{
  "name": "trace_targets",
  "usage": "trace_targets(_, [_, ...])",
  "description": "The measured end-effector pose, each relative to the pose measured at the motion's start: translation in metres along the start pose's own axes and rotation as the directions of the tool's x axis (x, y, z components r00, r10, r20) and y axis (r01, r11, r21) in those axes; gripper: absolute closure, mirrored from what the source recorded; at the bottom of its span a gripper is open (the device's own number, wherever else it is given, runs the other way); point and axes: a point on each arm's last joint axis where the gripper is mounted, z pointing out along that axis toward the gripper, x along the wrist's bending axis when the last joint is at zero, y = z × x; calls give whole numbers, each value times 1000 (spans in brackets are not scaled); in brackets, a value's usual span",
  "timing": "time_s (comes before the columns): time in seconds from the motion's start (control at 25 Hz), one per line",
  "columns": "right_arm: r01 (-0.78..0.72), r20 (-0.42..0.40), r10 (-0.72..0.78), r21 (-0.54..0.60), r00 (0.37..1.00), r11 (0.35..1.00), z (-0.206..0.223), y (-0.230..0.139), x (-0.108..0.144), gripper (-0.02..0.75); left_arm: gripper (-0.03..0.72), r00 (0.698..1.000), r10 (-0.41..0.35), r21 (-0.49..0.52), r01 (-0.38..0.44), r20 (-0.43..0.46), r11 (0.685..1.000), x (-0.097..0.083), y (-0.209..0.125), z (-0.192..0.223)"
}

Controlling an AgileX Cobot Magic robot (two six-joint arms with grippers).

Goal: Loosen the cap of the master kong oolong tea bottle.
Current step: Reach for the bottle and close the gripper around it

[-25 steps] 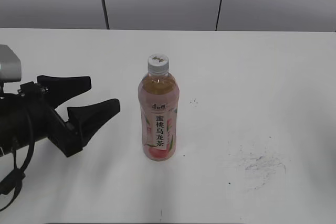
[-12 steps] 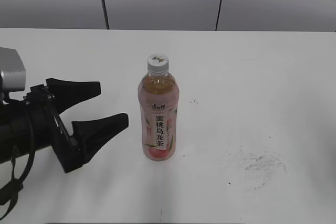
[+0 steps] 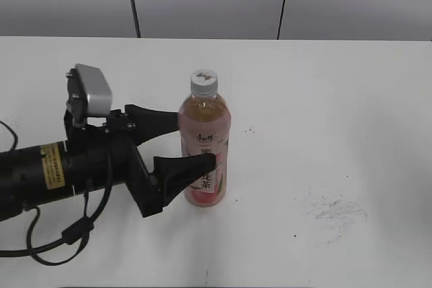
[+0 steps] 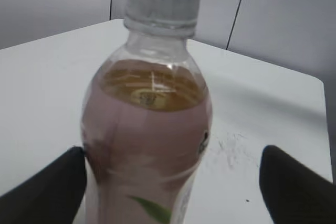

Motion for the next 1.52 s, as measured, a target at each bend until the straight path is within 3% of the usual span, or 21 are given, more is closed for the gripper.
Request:
trace_targets(0.32, [254,-247,-236,43,940,966,27,46,22,194,94,1000,16,-8,-16,22,1000,10,-1,23])
trace_targets(0.68, [455,-469,-368,82,803,887,87,104,78,233,97,998,61,-62,-59,35,996,17,14,34])
trace_targets(0.96, [495,-522,-403,43,751,868,114,138,115,237,97,997,60,-46,-57,57,997,9,13,40])
trace_targets(1.52, [435,-564,-336,45,754,899,141,154,132,237,111,997,72,-26,-72,0,997,16,20,52])
